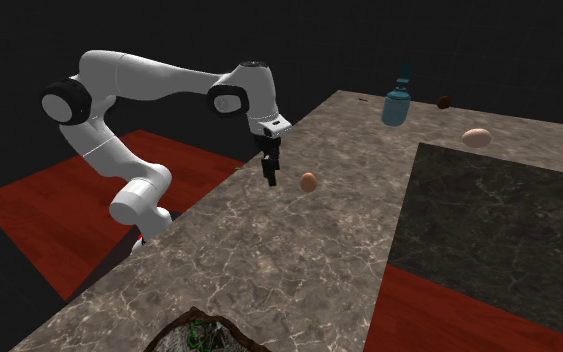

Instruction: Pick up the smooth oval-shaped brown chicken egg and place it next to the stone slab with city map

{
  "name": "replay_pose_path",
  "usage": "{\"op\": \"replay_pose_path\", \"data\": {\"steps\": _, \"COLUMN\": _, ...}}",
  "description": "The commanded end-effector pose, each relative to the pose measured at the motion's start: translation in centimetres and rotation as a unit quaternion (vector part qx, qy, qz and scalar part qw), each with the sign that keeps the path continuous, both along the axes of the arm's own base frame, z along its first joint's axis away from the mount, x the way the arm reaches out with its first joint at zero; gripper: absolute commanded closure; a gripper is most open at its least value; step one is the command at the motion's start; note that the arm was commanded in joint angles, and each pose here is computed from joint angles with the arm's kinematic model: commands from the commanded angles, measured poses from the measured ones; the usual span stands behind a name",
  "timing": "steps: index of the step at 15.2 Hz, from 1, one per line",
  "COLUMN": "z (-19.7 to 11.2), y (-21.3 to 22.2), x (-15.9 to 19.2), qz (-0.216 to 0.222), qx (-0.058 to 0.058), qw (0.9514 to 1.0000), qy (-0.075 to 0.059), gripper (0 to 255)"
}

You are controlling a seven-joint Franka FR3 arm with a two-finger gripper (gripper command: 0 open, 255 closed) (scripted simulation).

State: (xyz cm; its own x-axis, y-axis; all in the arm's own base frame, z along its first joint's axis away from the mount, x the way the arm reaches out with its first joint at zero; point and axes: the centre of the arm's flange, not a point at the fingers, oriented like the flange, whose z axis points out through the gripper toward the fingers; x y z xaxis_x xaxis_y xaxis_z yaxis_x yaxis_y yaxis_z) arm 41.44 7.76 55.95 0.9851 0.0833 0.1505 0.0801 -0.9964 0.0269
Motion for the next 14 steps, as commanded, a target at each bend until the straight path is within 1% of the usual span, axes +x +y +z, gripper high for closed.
{"op": "replay_pose_path", "data": {"steps": 1, "z": -0.7, "y": 1.5, "x": 1.6, "qz": 0.001, "qx": 0.004, "qw": 0.9999, "qy": -0.013, "gripper": 0}}
{"op": "replay_pose_path", "data": {"steps": 7, "z": -2.0, "y": 6.0, "x": 6.6, "qz": 0.005, "qx": 0.013, "qw": 0.9986, "qy": -0.05, "gripper": 0}}
{"op": "replay_pose_path", "data": {"steps": 8, "z": -2.1, "y": 6.4, "x": 7.0, "qz": 0.005, "qx": 0.014, "qw": 0.9985, "qy": -0.053, "gripper": 0}}
{"op": "replay_pose_path", "data": {"steps": 14, "z": -5.2, "y": 6.4, "x": 7.8, "qz": 0.005, "qx": 0.014, "qw": 0.9985, "qy": -0.053, "gripper": 0}}
